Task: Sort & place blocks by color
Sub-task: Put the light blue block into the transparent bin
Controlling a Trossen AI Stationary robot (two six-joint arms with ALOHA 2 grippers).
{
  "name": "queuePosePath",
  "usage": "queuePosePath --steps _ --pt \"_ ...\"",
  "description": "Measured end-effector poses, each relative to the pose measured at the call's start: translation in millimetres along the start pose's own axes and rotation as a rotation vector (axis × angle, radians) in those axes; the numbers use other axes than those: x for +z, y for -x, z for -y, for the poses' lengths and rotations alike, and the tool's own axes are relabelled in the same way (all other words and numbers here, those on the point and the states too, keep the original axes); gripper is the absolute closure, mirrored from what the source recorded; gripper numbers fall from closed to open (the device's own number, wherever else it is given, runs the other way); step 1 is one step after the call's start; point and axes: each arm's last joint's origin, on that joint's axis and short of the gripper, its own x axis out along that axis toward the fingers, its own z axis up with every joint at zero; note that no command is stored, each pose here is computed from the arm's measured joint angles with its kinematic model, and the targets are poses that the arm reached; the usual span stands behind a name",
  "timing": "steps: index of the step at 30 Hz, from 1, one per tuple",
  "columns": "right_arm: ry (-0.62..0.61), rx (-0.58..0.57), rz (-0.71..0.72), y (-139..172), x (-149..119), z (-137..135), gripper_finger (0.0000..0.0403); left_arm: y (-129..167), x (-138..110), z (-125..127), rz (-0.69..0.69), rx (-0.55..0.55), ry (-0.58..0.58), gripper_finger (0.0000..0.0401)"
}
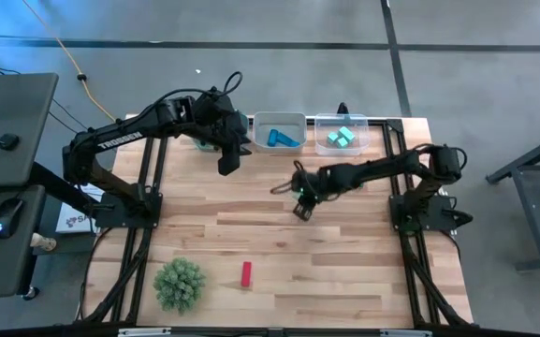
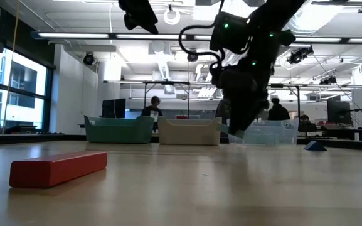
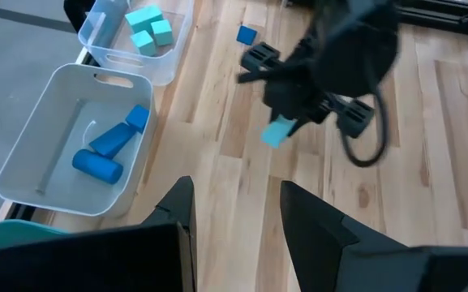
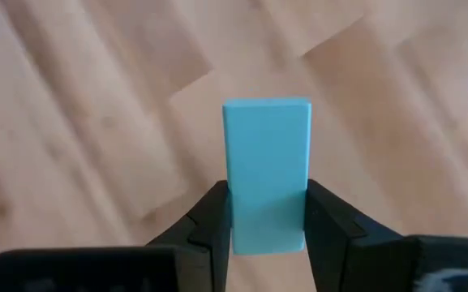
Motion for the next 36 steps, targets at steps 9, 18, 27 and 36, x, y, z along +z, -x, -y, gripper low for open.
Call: queuePosePath --steps 9,18,27,36 --pt "0.151 -0.059 0.011 24.3 42.3 38.0 0.0308 0.5 -0.4 -3.5 -0.001 0.03 0.078 0.0299" --pt "0.273 -0.157 -0.015 57.7 74.8 86.5 0.0308 0.5 -0.4 -4.0 0.0 0.048 0.166 0.0299" --pt "0.188 -0.217 -0.058 64.4 77.2 137.0 0.0308 0.5 -0.5 -4.1 0.0 0.053 0.193 0.0299" --pt "0.021 -0.304 -0.098 72.7 71.2 189.7 0.0308 0.5 -0.5 -4.8 0.002 0.075 0.229 0.0299"
